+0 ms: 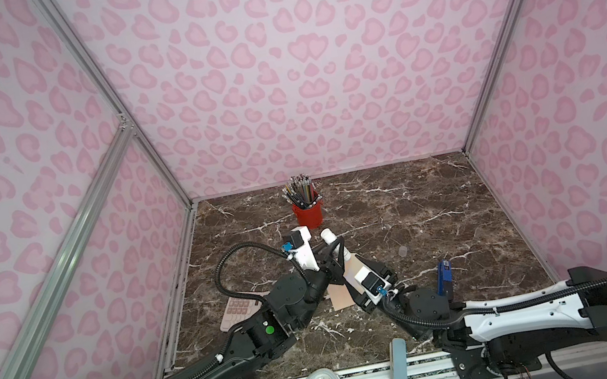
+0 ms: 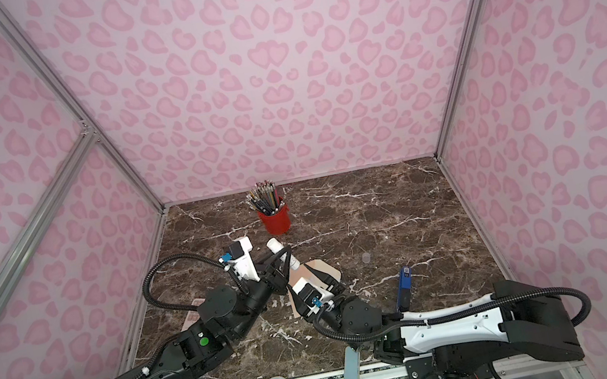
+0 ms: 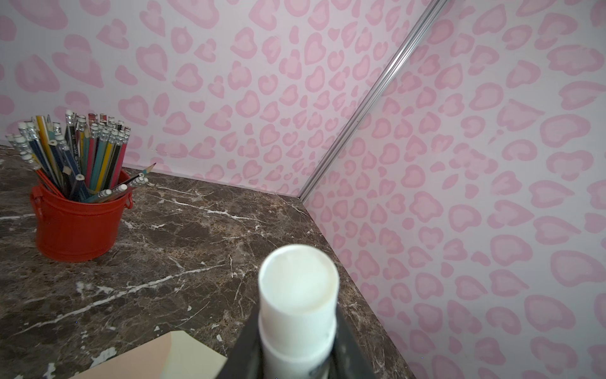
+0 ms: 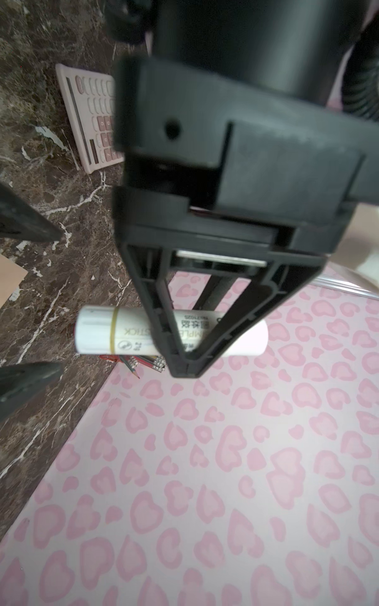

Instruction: Place the letter into the envelope and seal it

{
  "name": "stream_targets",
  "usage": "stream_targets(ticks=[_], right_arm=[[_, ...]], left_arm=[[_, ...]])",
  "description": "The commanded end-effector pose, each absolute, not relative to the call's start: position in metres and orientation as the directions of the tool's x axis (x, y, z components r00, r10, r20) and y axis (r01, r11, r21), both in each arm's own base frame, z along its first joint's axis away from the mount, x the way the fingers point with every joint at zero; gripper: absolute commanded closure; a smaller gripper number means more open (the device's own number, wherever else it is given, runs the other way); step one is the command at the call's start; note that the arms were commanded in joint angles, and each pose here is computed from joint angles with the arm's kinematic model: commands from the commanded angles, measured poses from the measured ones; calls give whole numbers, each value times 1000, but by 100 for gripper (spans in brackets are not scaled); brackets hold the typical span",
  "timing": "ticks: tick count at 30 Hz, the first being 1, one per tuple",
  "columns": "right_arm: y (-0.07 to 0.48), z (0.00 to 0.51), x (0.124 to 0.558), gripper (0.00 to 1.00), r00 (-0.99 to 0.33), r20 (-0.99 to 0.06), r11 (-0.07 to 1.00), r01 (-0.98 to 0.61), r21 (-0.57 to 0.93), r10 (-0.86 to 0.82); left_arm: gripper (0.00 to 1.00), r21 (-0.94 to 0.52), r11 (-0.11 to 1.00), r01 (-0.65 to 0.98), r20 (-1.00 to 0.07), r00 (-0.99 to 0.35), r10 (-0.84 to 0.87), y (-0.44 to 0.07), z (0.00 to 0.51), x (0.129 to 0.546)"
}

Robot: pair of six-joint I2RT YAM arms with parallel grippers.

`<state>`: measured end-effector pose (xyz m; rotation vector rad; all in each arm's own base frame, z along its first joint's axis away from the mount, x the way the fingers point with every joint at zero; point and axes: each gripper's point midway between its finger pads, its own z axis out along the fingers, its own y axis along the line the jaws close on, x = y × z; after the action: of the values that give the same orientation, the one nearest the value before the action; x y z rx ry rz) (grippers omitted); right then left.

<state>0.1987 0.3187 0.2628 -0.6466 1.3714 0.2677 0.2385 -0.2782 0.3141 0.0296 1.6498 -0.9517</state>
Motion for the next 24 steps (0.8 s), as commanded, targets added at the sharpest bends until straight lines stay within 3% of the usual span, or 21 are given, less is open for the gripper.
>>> stream_targets(ticks=[1,24], right_arm=[[315,276,206,41,219,-964,834,-495,-244,-153],[317,271,224,67,177,-971,843,-487,-230,-163]], left_arm=[[96,-585,644,494,-810,-306,-501,-280,330,240],[96,-578,636,512,-815,-326,-478,-291,324,237]])
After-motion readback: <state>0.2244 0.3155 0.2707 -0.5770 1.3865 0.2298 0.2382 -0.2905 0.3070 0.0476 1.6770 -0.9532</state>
